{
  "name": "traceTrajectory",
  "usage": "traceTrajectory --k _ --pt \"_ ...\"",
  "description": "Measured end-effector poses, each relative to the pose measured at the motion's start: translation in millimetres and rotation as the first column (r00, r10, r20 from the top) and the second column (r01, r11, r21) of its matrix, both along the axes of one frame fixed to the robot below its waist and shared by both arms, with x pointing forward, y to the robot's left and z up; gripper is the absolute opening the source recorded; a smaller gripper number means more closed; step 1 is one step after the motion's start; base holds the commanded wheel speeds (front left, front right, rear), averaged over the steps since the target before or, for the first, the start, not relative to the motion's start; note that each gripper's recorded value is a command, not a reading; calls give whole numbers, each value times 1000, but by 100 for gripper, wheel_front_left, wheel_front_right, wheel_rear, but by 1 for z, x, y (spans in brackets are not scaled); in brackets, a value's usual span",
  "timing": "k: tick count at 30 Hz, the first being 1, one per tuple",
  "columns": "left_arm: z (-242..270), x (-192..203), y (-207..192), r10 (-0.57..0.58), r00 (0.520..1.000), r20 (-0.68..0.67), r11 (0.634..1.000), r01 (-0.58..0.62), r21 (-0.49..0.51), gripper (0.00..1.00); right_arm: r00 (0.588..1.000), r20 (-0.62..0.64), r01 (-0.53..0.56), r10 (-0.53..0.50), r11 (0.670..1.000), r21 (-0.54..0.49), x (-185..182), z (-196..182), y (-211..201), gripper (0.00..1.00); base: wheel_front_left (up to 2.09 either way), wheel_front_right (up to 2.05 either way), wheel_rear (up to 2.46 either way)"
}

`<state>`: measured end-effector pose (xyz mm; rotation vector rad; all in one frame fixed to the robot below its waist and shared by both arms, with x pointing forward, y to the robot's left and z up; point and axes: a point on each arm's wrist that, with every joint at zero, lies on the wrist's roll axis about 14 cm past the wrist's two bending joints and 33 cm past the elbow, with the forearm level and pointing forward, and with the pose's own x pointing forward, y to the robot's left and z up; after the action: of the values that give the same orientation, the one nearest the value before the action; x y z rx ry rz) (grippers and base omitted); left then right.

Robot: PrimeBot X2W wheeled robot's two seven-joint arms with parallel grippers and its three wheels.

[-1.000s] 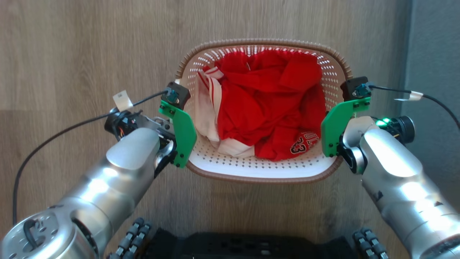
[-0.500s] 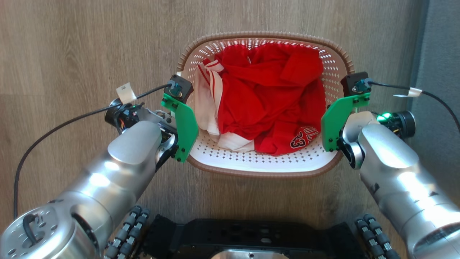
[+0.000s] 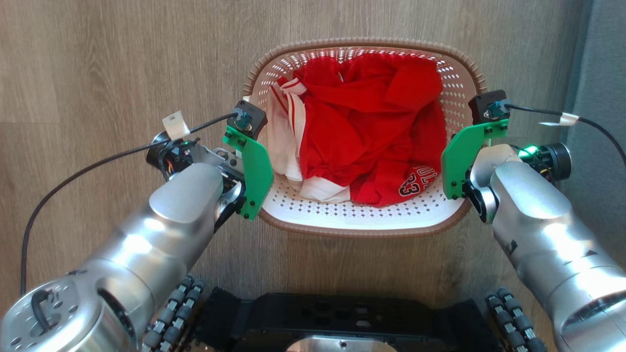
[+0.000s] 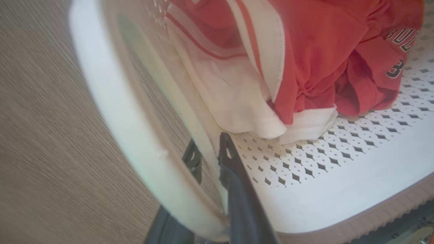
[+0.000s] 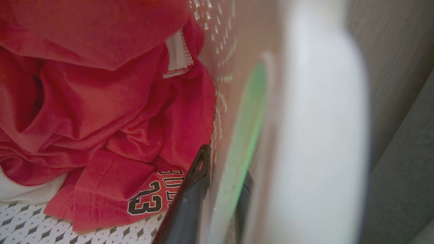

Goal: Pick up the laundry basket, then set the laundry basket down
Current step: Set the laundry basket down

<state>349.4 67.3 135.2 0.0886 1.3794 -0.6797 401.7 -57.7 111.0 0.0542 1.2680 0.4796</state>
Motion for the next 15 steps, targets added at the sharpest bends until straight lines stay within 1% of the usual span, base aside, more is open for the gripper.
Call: traceTrajectory --k 5,6,7,8,9,15 --pt "-1 0 0 -3 1000 -1 1000 3 1 0 1000 -14 6 -7 1000 -10 -3 -4 -2 0 0 0 0" --pt "-2 1 0 -10 1000 7 1000 10 2 22 1000 -17 10 -11 1000 -14 -2 -4 -4 0 0 0 0" --pt "-2 2 0 -21 1000 19 1000 21 3 44 1000 -9 13 -13 1000 -15 0 -4 -4 27 0 0 0" --pt "-2 1 0 -48 998 28 999 48 4 73 1000 5 4 -4 1000 -18 3 -4 -5 79 0 0 0" --pt "-1 0 -3 -60 998 28 998 60 -4 100 1000 15 -2 2 1000 -19 5 -4 -4 100 0 0 0" --pt "0 -2 -5 -87 996 28 996 87 7 100 1000 2 -8 8 1000 -29 4 -5 -2 100 0 0 0"
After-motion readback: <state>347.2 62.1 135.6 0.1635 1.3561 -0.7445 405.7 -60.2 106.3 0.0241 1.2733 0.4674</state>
